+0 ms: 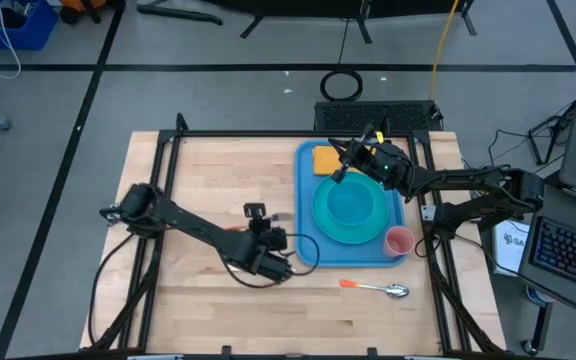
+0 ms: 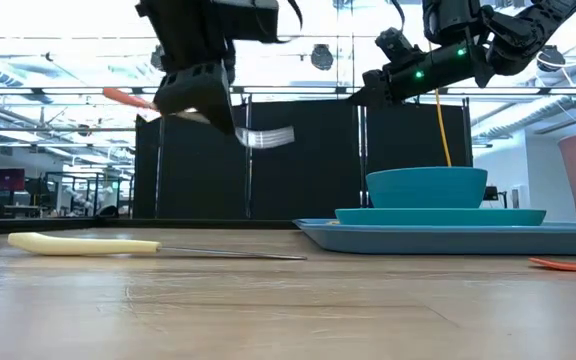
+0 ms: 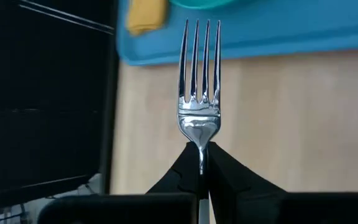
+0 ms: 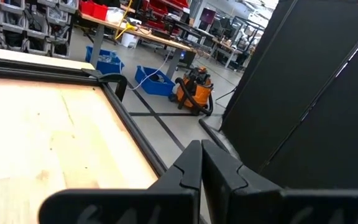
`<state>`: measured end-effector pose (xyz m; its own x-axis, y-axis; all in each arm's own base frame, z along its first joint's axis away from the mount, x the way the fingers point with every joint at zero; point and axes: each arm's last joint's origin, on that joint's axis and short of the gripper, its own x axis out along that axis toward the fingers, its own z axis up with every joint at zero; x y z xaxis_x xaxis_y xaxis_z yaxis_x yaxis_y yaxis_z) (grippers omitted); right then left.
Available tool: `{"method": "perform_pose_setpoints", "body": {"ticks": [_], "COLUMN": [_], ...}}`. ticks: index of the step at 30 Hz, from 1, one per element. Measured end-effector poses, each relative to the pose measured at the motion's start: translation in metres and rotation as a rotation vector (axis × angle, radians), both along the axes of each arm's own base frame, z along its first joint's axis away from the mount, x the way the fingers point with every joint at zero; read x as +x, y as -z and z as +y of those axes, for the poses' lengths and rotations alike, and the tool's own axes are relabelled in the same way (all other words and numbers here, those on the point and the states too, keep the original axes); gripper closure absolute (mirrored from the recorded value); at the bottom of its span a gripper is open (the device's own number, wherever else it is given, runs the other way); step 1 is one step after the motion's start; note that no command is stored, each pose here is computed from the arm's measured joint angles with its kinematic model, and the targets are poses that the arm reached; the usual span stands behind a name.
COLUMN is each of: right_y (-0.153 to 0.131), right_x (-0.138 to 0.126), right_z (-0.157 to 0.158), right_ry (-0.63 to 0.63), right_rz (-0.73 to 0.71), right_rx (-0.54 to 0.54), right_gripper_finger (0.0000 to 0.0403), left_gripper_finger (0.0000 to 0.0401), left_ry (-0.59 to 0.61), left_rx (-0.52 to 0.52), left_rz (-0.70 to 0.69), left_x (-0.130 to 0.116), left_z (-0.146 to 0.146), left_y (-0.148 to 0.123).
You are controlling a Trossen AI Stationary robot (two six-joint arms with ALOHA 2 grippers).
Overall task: Set up tray
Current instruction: Put the orange fork on the yellow table napkin on the blue serving tray
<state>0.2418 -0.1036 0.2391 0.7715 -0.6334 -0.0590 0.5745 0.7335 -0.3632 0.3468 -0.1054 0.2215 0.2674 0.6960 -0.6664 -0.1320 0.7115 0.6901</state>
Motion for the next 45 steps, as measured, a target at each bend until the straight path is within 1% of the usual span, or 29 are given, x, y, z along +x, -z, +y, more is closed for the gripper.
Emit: {"method": "perform_pose_setpoints", "body": {"ticks": [4,9,15,20,22,26,31,37,45], "right_y": [0.001,0.003,0.005,0.006,0.006,0.005,0.004,0.003,0.003], "right_x": [0.000,-0.001,-0.001,-0.001,-0.001,-0.001,-0.001,-0.001,-0.001], "right_z": [0.000,0.000,0.000,0.000,0.000,0.000,0.000,0.000,0.000], "right_ry": [0.003,0.004,0.004,0.005,0.005,0.005,0.003,0.000,0.000], "right_rz": [0.015,0.032,0.052,0.057,0.055,0.052,0.044,0.050,0.048], "right_rx": [0.006,0.013,0.021,0.022,0.022,0.020,0.008,-0.013,-0.009], "right_gripper_finger": [0.0403,0.0403,0.0403,0.0403,0.0403,0.0403,0.0403,0.0403,0.0403], "left_gripper_finger": [0.0390,0.0390,0.0390,0.0390,0.0390,0.0390,0.0390,0.0390,0.0390], "left_ry": [-0.006,-0.009,-0.007,0.006,0.012,0.039,0.087,0.106,0.176], "left_rx": [0.041,0.092,0.062,0.074,0.057,0.038,-0.016,-0.018,-0.034], "left_rz": [-0.042,-0.064,-0.086,-0.054,-0.070,-0.052,-0.105,-0.145,-0.274], "left_x": [-0.015,-0.031,-0.037,-0.035,-0.031,-0.025,-0.016,-0.014,-0.014], "left_z": [0.015,0.036,0.067,0.090,0.101,0.120,0.150,0.189,0.231], "left_y": [-0.015,-0.019,-0.014,-0.006,-0.006,-0.005,-0.010,-0.015,-0.025]}}
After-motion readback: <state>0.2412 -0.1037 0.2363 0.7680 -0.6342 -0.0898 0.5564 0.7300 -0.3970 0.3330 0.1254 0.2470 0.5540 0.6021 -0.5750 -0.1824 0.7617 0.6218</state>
